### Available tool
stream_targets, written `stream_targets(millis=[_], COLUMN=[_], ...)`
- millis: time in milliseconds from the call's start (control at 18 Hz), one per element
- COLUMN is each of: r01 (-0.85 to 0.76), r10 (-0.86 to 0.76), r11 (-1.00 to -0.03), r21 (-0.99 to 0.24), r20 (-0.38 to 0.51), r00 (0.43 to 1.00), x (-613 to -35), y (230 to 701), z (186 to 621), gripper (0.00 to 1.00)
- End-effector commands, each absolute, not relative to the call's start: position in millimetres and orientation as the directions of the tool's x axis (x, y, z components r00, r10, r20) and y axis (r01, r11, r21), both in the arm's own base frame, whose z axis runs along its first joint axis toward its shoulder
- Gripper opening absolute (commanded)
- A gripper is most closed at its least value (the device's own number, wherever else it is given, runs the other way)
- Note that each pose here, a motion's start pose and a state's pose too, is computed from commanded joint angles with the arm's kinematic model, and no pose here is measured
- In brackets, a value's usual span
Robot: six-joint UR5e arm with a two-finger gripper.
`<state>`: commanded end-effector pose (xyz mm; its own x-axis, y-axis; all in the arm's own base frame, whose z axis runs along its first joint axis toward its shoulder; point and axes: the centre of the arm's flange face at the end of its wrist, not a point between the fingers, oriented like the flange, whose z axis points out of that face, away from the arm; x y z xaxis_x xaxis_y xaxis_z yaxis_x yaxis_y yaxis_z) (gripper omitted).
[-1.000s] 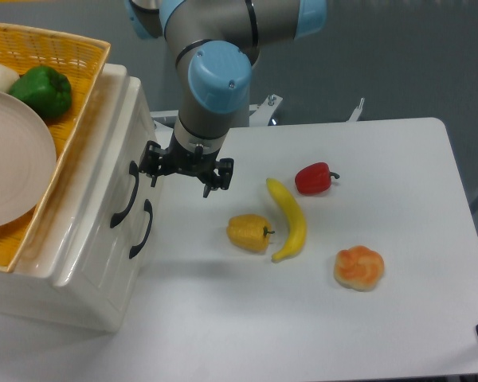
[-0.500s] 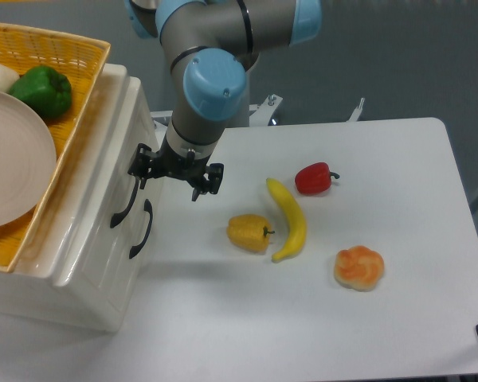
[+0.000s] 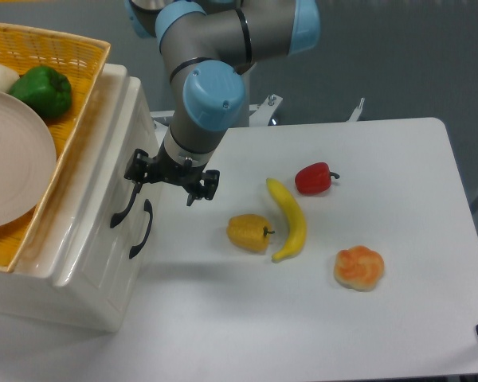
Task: Slide the top white drawer open
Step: 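Lower the gripper onto the black handle of the upper drawer, then hook the gripper fingers around the upper drawer's black handle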
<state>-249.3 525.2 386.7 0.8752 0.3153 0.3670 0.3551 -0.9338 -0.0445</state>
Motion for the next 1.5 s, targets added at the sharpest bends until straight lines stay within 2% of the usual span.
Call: stream_targets(millis=[1500], r01=[0.325], r10=[0.294], r11=[-0.945], r21=[-0.021], r20=[0.376], r00=[0.879], x=[-236], y=[536], z=[371], gripper=[1.0])
